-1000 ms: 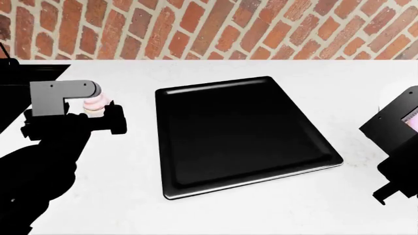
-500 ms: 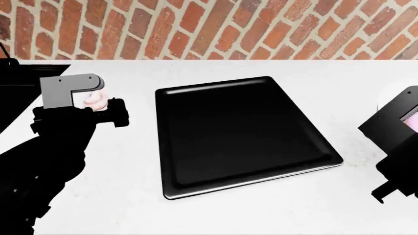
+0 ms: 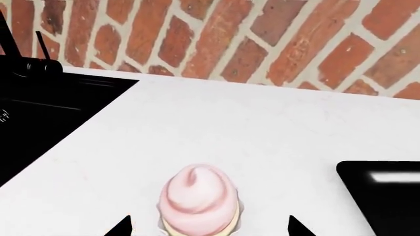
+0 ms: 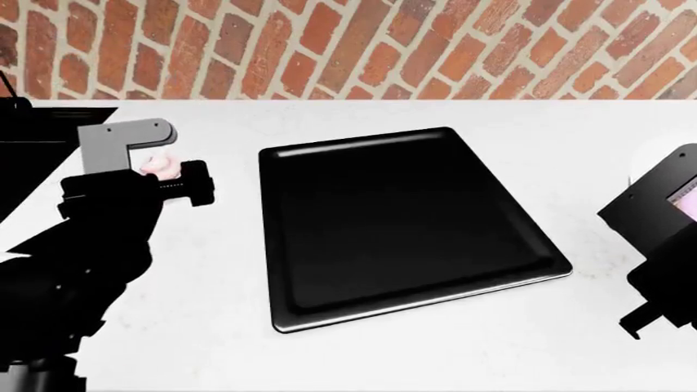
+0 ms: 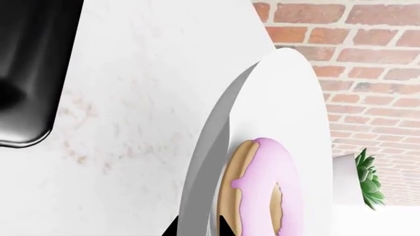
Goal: Pick up the bowl with donut and place it on the tray. Pick up the cupcake and place it on the tray.
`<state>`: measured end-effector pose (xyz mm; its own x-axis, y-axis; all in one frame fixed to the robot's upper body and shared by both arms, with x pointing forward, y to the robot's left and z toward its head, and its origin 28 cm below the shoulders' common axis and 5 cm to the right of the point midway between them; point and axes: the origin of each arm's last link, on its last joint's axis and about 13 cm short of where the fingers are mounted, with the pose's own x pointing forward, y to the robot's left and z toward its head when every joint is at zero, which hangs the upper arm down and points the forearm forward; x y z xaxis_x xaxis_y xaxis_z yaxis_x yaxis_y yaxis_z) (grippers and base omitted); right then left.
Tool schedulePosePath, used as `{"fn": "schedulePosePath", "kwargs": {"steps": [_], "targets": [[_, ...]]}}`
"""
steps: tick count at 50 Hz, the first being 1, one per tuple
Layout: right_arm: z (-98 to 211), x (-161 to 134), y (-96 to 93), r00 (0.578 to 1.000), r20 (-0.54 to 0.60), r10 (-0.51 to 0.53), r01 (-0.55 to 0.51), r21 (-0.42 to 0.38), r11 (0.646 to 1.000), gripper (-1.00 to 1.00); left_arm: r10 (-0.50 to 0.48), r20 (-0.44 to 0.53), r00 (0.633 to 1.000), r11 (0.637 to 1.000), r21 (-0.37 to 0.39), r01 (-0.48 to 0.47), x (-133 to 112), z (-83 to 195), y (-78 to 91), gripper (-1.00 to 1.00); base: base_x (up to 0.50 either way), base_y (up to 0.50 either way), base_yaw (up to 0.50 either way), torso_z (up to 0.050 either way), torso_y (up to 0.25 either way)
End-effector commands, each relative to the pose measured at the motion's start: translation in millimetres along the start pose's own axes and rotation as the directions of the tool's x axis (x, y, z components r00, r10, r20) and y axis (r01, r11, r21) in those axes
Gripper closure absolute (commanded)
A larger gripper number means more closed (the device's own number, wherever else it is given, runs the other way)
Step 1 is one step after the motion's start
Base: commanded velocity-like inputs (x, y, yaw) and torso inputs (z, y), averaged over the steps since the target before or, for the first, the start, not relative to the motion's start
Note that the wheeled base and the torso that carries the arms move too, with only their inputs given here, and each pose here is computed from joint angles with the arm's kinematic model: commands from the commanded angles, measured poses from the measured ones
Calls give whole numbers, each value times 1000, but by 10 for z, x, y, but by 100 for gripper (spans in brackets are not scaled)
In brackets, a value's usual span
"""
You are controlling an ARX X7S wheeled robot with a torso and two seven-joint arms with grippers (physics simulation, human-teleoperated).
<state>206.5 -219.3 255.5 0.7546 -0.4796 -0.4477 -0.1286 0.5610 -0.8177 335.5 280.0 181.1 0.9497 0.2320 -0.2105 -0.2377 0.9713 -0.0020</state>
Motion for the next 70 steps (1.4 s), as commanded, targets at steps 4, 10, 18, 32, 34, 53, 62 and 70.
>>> {"fn": "schedulePosePath", "kwargs": {"steps": [4,10,18,32,34,53,62,70], "targets": [[21,21,-71,997,14,-82,82,1,997,100,23,-29,999,1000,1,-23,93,-70,3,-100,0,0,0,3,3],[27,26,-70,997,13,-82,82,-1,997,100,26,-41,999,1000,-5,-26,123,-106,14,-100,0,0,0,0,0],[34,35,-56,997,13,-79,79,-2,997,100,15,-54,998,1000,-2,-15,157,-141,8,-100,0,0,0,0,1],[18,58,-37,997,6,-78,78,-1,997,100,19,-74,997,1000,3,-19,292,-195,-50,-100,0,0,0,0,1],[17,59,-36,997,5,-78,78,-1,997,100,23,-76,997,1000,0,-23,315,-202,-55,-100,0,0,0,0,0],[9,72,-31,997,3,-79,79,8,997,100,24,-80,996,999,-20,-26,445,-241,-119,-100,0,0,0,1,1],[11,87,-37,997,2,-79,79,10,997,100,42,-80,996,999,-26,-45,484,-240,-111,-100,0,0,0,0,1],[13,95,-24,997,1,-78,78,11,997,100,30,-81,996,999,-22,-32,506,-240,-141,-100,0,0,0,0,0]]}}
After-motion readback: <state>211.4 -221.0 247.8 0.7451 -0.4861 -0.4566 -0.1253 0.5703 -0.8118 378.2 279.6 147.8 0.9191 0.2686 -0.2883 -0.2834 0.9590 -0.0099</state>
